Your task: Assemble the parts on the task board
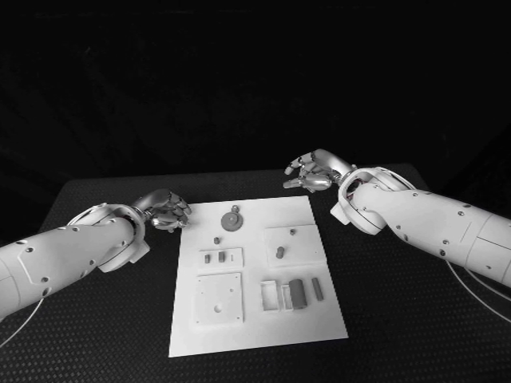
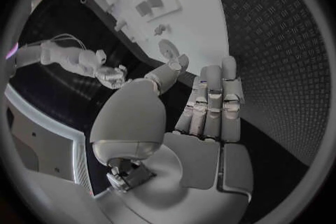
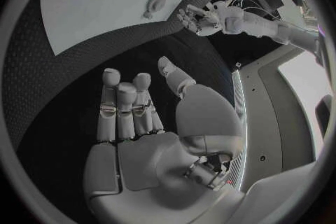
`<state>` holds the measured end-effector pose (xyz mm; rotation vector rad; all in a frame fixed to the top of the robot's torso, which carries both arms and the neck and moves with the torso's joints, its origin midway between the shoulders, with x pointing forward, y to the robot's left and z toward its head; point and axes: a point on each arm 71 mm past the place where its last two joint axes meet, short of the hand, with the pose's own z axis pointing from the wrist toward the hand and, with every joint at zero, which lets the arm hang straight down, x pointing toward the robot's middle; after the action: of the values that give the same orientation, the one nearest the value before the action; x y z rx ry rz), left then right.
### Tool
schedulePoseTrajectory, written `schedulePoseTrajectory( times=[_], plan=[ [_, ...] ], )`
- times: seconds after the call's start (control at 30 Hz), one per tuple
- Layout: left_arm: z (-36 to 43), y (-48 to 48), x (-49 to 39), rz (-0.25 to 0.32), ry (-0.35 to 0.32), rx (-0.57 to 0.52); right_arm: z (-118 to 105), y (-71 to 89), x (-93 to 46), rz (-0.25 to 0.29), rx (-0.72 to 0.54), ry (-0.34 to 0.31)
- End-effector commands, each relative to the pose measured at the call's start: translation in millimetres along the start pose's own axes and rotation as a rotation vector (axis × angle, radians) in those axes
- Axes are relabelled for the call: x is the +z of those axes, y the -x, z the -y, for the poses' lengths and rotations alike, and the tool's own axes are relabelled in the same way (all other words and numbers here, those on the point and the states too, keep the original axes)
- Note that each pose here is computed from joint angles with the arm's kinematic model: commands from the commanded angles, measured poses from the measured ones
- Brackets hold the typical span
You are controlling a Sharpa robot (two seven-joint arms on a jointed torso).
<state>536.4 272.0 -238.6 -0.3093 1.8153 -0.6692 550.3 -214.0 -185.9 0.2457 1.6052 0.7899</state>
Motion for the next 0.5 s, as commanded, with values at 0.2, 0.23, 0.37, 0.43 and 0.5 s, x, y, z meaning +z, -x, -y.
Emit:
schedulePoseTrajectory(
  times=[0.2,0.23,0.37,0.43,0.5],
  plan=[
    [-8.1,12.7,-12.0,0.050,-0.017,-0.381,6.1,-12.3,-11.0,-0.152,-0.269,0.063],
    [-8.7,13.1,-12.9,0.052,-0.014,-0.400,6.9,-14.0,-12.7,-0.162,-0.298,0.069],
    [-10.9,14.6,-14.9,0.083,0.007,-0.469,7.4,-21.9,-18.1,-0.196,-0.433,0.104],
    [-10.8,14.6,-15.7,0.091,0.011,-0.502,8.3,-26.9,-20.7,-0.213,-0.478,0.113],
    [-9.9,14.1,-15.9,0.090,0.006,-0.521,8.8,-31.9,-22.9,-0.219,-0.512,0.120]
  ],
)
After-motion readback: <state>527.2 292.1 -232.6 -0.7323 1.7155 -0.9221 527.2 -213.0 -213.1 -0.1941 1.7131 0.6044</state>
